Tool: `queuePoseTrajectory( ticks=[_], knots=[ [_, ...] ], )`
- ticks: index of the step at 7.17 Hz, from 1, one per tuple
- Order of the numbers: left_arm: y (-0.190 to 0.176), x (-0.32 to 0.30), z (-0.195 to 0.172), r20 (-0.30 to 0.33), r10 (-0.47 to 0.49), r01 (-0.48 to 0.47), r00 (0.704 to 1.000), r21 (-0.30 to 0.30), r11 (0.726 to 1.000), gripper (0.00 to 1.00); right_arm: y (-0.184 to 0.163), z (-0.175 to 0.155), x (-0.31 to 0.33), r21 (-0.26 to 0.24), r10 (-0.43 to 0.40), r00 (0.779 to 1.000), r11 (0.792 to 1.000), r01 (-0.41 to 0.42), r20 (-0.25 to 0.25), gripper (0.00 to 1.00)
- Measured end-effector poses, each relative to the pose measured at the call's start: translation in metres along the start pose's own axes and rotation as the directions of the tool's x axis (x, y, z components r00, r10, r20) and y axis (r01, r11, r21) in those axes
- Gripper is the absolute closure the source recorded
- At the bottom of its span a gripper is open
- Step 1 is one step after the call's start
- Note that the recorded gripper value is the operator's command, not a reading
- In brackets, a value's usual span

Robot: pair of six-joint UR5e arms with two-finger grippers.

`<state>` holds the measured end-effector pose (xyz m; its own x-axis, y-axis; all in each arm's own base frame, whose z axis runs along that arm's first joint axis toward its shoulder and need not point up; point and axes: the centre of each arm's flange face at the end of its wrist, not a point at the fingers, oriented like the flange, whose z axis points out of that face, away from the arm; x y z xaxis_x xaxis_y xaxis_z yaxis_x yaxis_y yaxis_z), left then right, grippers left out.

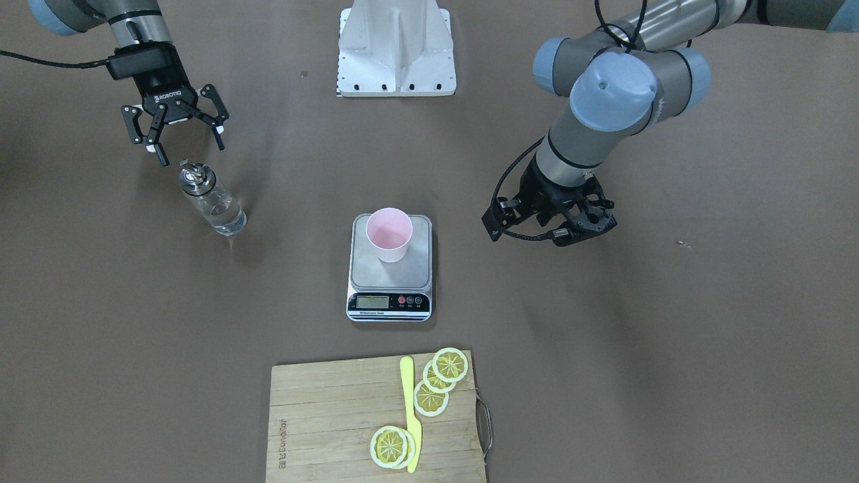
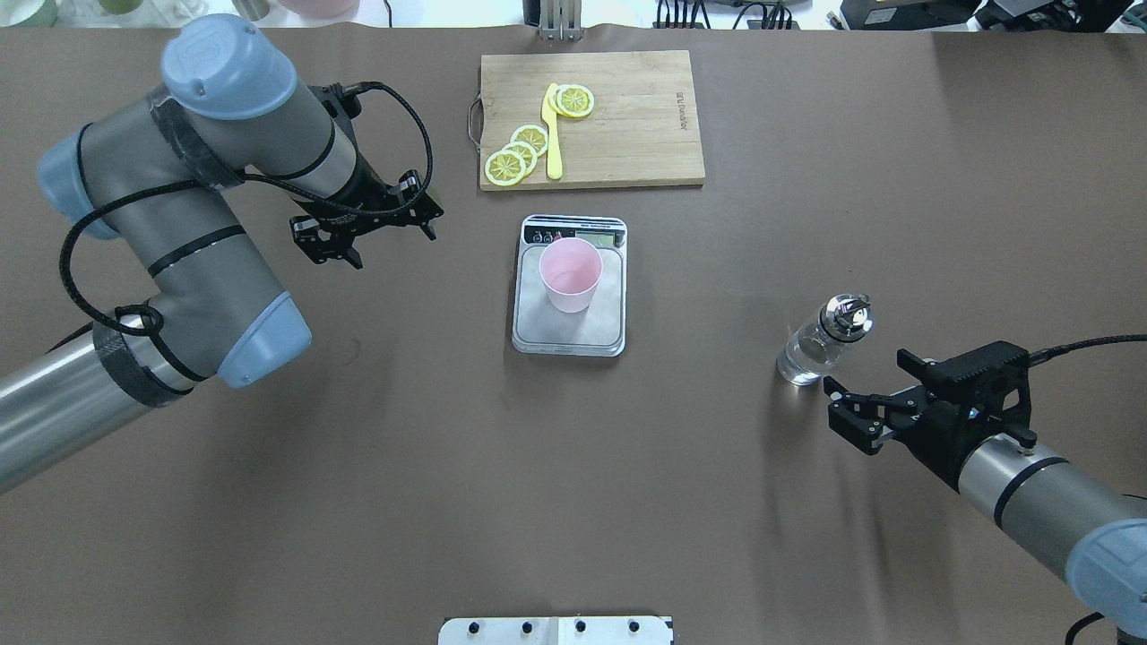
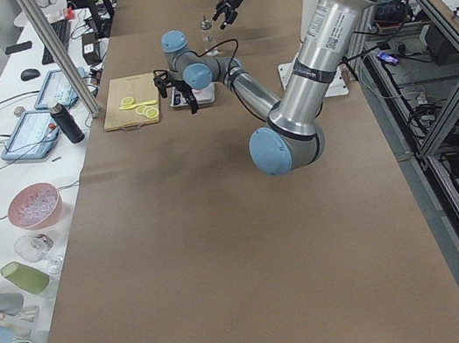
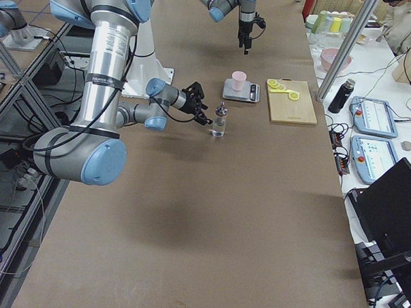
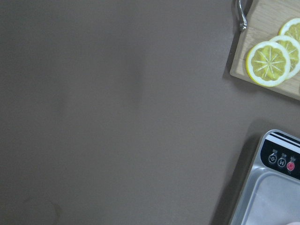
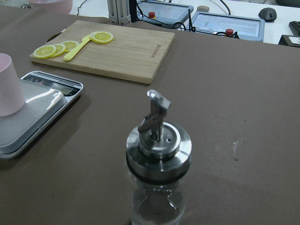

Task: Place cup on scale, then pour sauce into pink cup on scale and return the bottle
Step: 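Lower the right gripper onto the sauce bottle and grasp its neck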

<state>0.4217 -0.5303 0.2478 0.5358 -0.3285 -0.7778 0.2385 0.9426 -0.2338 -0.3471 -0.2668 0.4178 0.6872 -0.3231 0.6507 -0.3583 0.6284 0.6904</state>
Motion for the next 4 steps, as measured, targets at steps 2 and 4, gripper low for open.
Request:
queuePoseTrajectory(
  ticks=[2, 4],
  knots=[
    [-0.001, 0.0, 0.001, 0.002, -0.001, 0.001, 1.0, 0.001, 1.0, 0.01, 0.007, 0.018, -0.011, 0.009, -0.006, 1.0, 1.0, 0.006, -0.003, 0.0],
    [-0.001, 0.0, 0.003, 0.004, -0.002, 0.002, 1.0, -0.001, 1.0, 0.01, 0.011, 0.024, -0.007, 0.017, -0.018, 1.0, 1.0, 0.018, -0.023, 0.0]
  ],
)
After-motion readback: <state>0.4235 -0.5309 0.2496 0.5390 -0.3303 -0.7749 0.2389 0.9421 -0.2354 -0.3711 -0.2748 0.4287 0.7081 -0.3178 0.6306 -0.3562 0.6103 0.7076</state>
